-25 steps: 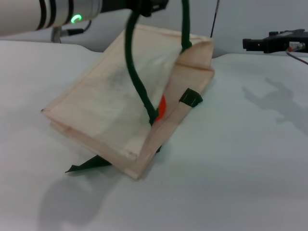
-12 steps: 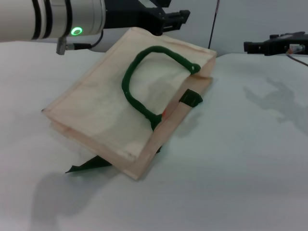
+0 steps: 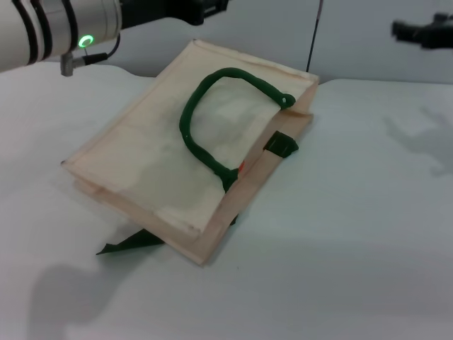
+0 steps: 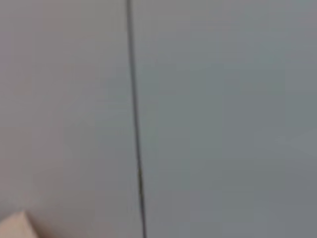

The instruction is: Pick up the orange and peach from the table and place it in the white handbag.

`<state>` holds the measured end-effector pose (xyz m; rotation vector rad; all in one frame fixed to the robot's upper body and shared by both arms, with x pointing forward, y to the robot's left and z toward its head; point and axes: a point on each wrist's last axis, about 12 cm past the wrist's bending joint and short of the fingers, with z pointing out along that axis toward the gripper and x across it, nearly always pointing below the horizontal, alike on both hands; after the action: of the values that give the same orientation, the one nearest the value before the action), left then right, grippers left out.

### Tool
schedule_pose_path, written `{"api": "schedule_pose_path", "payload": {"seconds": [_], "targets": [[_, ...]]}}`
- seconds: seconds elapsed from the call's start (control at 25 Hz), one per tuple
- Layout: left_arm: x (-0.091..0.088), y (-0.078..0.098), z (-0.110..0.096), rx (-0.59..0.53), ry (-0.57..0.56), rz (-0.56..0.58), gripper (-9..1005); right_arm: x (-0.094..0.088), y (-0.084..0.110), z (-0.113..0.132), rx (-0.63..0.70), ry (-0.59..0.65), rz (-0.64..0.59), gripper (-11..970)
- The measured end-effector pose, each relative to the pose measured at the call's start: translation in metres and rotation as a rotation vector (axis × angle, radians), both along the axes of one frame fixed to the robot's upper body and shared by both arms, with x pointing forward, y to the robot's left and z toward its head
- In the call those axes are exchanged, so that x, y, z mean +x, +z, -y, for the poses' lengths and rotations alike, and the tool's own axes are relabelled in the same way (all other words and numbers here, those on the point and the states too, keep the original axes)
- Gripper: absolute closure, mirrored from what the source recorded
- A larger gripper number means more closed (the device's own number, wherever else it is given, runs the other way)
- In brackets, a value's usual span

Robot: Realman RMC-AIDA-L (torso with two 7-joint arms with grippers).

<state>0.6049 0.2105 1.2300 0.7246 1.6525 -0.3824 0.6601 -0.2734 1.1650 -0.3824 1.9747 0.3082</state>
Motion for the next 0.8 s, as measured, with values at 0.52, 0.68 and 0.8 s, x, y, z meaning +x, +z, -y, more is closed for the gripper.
{"api": "schedule_pose_path", "payload": {"seconds": [0.52,0.68,0.8], "targets": [[0.007,-0.018,-0.015,-0.018,0.145,0.113,469,-0.015,-0.006,0.014,0.032,0.011,0.298,94],[0.008,-0.024,-0.019,-0.035,0.152,0.113,469,-0.018,-0.013,0.016,0.051,-0.002,0.348,94],[0.008,-0.028,-0.025,-0.046,0.162,0.128,469,-0.016,-0.01,0.016,-0.022,0.026,0.395,94]]}}
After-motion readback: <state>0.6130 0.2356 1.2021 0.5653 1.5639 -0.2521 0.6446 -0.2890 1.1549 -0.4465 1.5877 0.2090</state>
